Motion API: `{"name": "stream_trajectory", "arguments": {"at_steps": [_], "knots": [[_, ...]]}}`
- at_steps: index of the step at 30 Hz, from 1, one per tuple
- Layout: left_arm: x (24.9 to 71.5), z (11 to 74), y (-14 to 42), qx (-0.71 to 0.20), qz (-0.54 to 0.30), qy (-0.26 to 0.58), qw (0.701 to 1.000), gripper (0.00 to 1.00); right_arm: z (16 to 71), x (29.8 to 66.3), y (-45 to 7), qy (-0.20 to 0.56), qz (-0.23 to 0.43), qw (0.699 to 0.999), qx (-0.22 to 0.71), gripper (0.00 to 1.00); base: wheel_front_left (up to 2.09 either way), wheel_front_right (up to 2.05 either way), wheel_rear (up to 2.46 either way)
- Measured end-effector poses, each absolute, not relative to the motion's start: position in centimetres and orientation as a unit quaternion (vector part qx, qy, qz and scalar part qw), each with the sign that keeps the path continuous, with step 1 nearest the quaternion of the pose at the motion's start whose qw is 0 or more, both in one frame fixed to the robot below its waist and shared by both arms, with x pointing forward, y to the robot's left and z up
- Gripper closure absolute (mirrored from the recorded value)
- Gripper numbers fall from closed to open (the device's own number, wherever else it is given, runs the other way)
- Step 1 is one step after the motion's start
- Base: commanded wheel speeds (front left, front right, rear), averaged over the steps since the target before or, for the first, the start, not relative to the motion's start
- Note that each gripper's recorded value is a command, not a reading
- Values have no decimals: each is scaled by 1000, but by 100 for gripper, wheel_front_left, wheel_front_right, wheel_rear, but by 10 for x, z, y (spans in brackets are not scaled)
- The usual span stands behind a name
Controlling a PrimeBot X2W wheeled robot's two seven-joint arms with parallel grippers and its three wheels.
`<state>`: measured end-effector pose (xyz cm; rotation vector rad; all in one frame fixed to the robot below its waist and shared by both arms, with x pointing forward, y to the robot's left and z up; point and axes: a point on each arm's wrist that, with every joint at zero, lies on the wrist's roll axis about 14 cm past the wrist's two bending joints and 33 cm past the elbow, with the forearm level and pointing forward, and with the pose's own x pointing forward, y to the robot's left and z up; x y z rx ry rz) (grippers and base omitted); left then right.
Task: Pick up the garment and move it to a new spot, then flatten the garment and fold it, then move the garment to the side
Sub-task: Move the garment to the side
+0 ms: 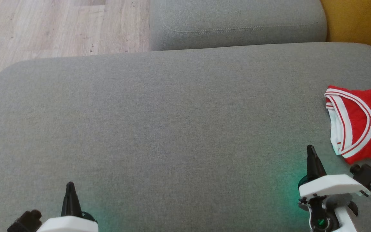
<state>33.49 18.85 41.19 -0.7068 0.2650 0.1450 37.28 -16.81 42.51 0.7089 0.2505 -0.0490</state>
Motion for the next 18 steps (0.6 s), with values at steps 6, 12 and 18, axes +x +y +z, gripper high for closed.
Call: {"name": "stream_trajectory", "arguments": {"at_steps": [6,12,18], "knots": [[337,415,188,-377,72,125,915,100,429,375,-172,116,-32,918,378,100,0,0,0],[341,419,188,-407,74,119,902,100,434,377,-175,108,-37,905,410,100,0,0,0],[345,424,192,-439,80,111,888,100,439,378,-178,100,-41,891,441,100,0,0,0]]}}
